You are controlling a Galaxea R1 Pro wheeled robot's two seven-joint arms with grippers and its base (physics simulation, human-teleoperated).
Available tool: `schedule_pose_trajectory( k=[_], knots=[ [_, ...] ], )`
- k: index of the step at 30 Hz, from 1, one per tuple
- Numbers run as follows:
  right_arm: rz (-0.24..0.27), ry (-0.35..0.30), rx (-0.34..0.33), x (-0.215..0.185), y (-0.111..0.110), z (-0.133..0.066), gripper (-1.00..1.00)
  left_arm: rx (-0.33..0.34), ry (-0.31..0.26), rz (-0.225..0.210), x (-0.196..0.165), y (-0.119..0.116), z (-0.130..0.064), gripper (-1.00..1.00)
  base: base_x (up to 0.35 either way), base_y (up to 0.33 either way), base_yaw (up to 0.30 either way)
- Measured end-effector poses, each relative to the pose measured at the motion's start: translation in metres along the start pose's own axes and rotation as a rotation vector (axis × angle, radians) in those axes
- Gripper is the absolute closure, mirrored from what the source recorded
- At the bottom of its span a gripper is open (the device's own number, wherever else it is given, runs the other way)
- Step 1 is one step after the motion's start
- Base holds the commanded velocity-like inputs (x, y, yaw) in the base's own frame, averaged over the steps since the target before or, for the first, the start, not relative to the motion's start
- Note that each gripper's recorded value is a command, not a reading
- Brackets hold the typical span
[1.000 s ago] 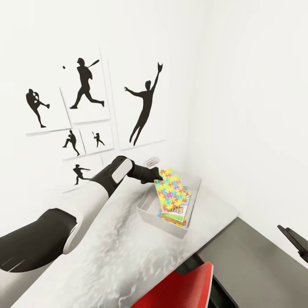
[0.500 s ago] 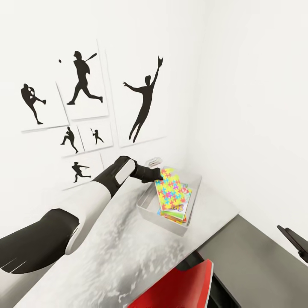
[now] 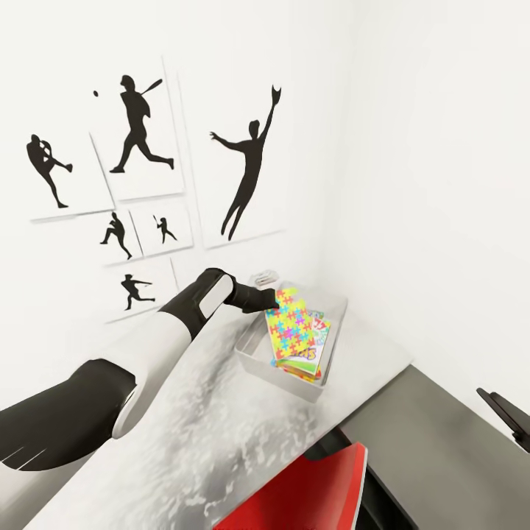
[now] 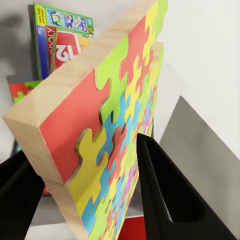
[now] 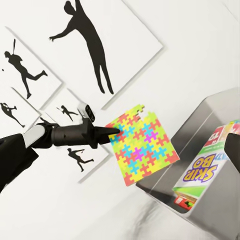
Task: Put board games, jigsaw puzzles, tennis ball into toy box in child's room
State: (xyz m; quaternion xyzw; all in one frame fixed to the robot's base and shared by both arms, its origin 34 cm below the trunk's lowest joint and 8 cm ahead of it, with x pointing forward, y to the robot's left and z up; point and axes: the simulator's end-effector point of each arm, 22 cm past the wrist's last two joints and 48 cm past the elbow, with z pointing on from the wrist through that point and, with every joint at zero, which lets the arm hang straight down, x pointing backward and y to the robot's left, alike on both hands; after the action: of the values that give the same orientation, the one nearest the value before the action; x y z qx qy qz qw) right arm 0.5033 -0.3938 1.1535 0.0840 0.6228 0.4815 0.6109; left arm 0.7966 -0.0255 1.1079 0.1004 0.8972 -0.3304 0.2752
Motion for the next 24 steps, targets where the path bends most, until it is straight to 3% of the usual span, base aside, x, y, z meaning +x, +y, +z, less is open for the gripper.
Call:
schedule_pose_trajectory(
  k=[11,24],
  knots=[
    [0.009,0.010,0.013,0.004,-0.006,0.001,-1.00,0.095,-0.005,0.013,-0.004,-0.021,0.003,1.00,0.000,0.000,0.000],
    [0.019,0.021,0.028,0.009,-0.014,0.001,-1.00,0.105,0.010,0.000,0.002,-0.015,0.013,1.00,0.000,0.000,0.000]
  ],
)
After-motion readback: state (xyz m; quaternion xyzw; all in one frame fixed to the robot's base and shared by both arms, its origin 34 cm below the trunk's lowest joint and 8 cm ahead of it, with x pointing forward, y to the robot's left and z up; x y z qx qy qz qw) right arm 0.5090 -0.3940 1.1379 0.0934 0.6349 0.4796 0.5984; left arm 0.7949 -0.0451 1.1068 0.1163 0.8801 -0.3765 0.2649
